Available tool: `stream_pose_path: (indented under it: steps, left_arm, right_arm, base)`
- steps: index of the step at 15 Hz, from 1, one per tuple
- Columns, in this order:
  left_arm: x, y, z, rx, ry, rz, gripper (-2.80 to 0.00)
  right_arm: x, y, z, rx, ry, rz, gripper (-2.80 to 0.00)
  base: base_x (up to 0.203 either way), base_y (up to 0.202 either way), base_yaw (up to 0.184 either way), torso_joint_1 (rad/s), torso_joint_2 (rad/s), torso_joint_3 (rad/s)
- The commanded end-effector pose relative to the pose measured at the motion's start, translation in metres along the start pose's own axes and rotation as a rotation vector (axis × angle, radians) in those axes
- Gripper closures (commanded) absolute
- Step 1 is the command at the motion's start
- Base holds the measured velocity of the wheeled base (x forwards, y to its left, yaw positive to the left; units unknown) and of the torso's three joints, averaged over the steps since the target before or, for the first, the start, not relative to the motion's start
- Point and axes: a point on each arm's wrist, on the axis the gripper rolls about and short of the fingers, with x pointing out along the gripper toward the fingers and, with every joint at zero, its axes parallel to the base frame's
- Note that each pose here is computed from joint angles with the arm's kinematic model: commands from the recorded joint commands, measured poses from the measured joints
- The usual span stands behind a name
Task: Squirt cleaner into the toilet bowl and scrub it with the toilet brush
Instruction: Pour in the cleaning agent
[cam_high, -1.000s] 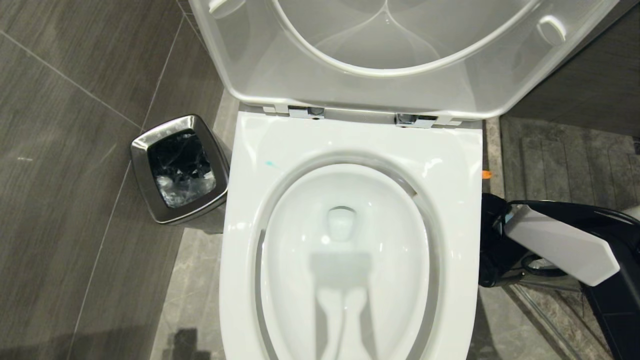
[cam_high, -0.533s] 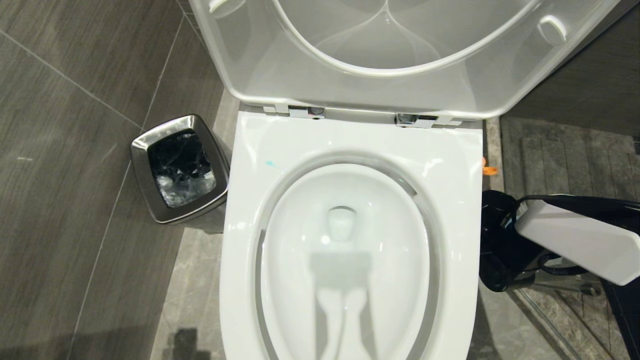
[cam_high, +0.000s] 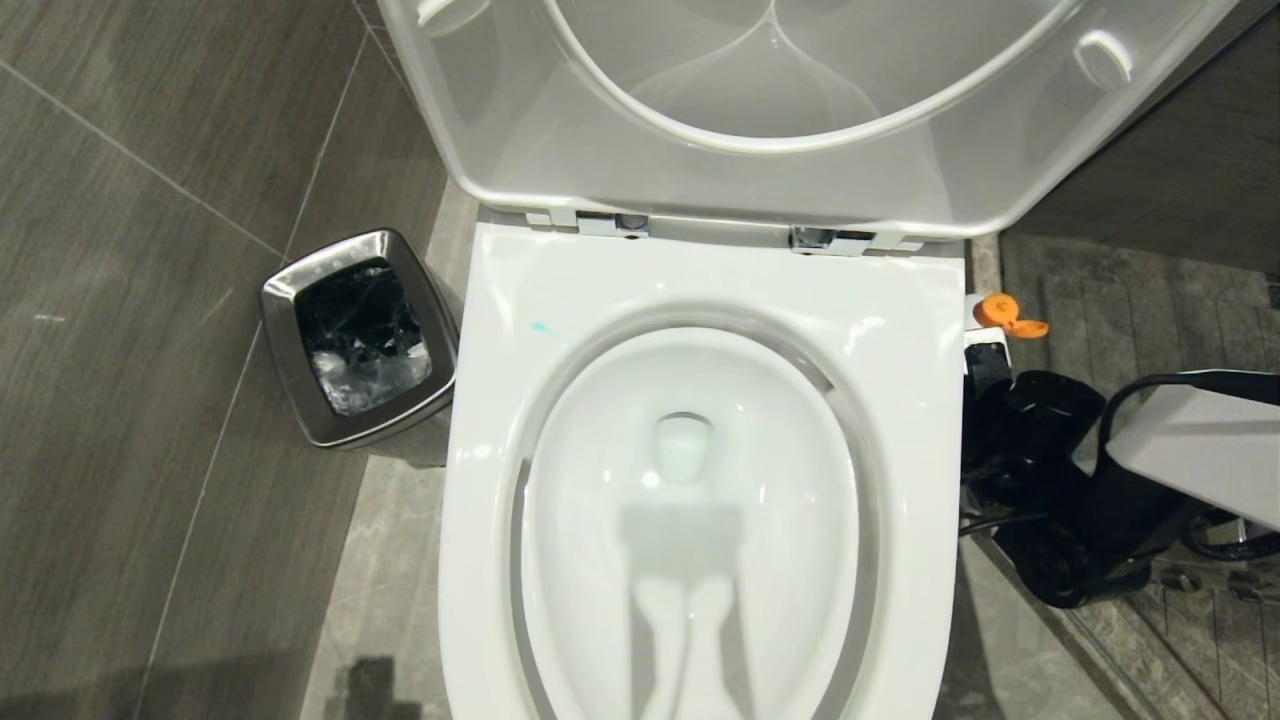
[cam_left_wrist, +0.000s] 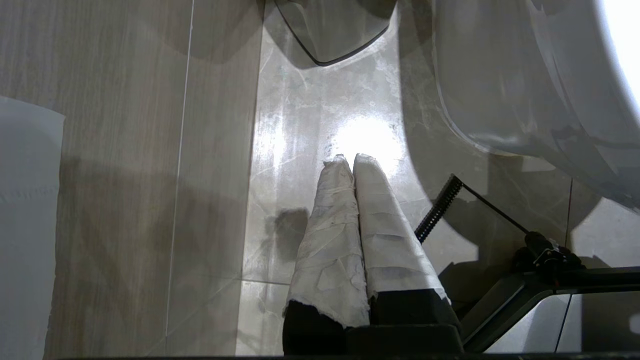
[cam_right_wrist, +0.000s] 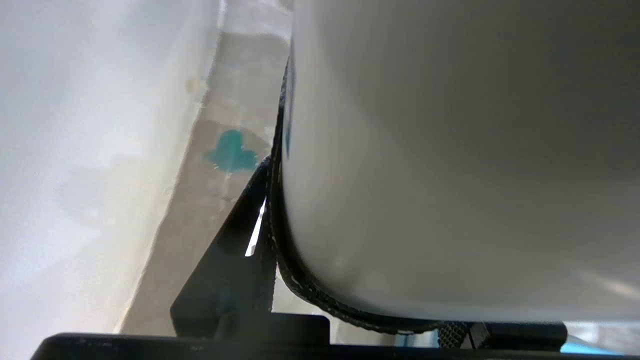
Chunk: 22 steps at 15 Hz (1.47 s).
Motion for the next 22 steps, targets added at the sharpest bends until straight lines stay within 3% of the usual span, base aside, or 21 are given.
stream_pose_path:
  steps: [1,11,19,22]
  left_arm:
    - [0.000,0.000,0.000,0.000,0.000,0.000,0.00]
    - [0.000,0.000,0.000,0.000,0.000,0.000,0.00]
    - [0.000,0.000,0.000,0.000,0.000,0.000,0.00]
    - [0.000,0.000,0.000,0.000,0.000,0.000,0.00]
  right_arm:
    - [-0.027,-0.009,0.030,0.006,-0.029,0.001,0.00]
    - [-0.132,-0.037,0.088,0.009,-0.077,-0.004,0.00]
    - [-0.189,-0.057,0.098,-0.008,-0.097,-0.045,0.00]
    - [-0.196,-0.062,0.111,-0.017,-0.144,-0.050,0.00]
  base:
    - [0.000,0.000,0.000,0.000,0.00,0.000]
    - [0.000,0.000,0.000,0.000,0.00,0.000]
    - [0.000,0.000,0.000,0.000,0.00,0.000]
    - [0.000,0.000,0.000,0.000,0.00,0.000]
